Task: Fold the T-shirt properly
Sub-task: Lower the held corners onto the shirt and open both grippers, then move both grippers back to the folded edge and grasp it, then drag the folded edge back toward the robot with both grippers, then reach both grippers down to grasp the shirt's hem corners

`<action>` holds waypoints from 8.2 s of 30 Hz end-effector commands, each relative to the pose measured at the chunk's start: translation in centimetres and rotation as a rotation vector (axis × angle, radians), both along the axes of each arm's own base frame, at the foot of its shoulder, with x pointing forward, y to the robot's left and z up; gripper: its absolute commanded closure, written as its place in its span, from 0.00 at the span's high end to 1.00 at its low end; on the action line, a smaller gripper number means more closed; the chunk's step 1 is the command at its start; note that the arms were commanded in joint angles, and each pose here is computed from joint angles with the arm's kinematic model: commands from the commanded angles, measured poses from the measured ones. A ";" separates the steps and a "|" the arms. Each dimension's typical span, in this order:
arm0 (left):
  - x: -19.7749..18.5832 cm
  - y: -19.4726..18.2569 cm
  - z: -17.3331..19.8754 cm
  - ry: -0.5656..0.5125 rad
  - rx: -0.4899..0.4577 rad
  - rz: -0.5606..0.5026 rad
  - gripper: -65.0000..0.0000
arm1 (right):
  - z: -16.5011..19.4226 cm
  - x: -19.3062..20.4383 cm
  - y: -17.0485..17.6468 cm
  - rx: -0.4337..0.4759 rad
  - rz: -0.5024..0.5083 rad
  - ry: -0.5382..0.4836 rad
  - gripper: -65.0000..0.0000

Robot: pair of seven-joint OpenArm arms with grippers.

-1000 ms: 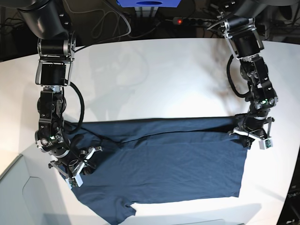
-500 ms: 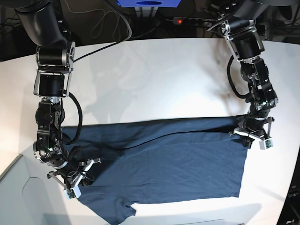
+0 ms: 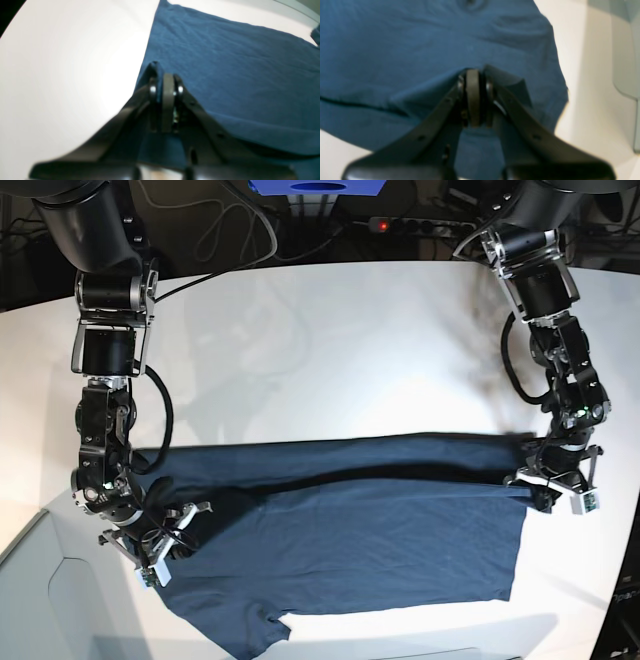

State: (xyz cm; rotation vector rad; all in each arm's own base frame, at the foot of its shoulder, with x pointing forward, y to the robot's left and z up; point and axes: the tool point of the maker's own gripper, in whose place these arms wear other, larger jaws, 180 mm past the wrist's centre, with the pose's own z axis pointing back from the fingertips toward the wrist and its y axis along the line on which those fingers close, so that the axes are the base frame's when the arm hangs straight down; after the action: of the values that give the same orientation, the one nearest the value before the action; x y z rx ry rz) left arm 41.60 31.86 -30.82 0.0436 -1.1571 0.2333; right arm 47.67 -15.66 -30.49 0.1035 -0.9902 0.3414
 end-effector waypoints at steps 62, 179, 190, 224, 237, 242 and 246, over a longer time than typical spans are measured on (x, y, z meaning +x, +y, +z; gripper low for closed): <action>-5.4 4.1 -4.7 0.017 -0.085 0.177 0.35 | -1.6 -3.1 -8.5 -0.151 -0.064 0.047 0.55; -23.1 -3.6 -4.1 0.320 0.136 -0.052 0.00 | -5.9 -25.0 -12.8 -0.379 -0.053 0.255 0.00; -25.0 -0.5 -3.6 0.351 0.172 0.032 0.00 | -7.1 -28.2 -14.3 -0.355 -0.134 0.317 0.01; -22.8 0.8 1.3 0.204 0.232 0.096 0.48 | -1.1 -25.9 -13.2 -0.372 -0.165 0.125 0.77; -6.5 2.6 6.4 -0.072 0.152 0.061 0.51 | -0.6 -24.6 -12.5 -0.333 -0.188 0.084 0.78; -2.0 3.3 1.5 0.022 0.041 0.052 0.57 | -0.3 -24.5 -12.9 -0.342 -0.193 0.079 0.78; 0.3 2.9 -1.5 0.039 -0.005 0.045 0.57 | -0.4 -24.5 -12.9 -0.346 -0.186 0.082 0.78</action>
State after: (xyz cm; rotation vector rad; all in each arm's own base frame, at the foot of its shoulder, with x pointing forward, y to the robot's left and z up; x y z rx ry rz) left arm 40.81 33.90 -34.69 0.0550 -1.0553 0.2773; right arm 22.60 -28.44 -31.94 -0.2714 -0.8037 0.3175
